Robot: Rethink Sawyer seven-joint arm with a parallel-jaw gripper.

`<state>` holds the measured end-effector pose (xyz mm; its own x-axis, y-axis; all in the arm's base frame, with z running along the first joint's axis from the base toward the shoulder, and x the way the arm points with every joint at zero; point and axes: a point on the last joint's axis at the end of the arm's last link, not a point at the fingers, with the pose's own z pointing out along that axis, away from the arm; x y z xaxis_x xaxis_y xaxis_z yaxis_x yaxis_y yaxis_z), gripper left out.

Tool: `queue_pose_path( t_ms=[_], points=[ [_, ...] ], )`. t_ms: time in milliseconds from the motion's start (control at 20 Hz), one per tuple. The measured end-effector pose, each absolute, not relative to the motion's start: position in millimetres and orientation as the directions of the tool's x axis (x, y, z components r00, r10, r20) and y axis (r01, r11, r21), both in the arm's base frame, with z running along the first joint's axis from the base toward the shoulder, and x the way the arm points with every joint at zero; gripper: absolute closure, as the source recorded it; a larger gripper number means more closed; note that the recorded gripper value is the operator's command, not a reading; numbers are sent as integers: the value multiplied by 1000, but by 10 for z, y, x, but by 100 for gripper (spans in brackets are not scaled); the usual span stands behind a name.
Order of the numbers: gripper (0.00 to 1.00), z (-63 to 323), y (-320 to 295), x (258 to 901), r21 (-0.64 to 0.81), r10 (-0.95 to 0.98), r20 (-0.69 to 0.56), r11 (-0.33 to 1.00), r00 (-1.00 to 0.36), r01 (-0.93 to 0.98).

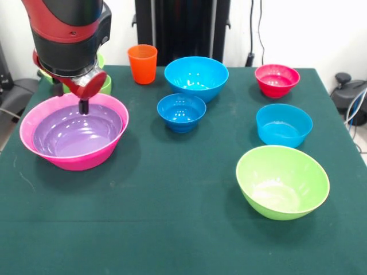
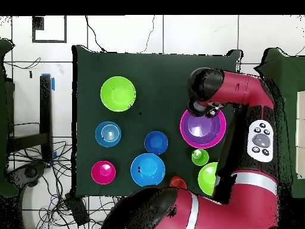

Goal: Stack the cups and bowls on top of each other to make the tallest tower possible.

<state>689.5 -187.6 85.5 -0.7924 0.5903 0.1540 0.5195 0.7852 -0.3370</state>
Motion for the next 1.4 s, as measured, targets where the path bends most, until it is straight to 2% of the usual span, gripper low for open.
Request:
queue_pose_path(
  t_ms=[200,500,650,1400],
  points=[
    [0,904,-1949,6895,-292,595,110,785,-796,546],
    [0,1090,-2341,6858,-218,605,-67,767,-793,604],
    [0,1176,-2444,6865,-205,608,-108,761,-787,616],
    [0,1337,-2472,6924,-192,606,-139,759,-783,622]
  ],
)
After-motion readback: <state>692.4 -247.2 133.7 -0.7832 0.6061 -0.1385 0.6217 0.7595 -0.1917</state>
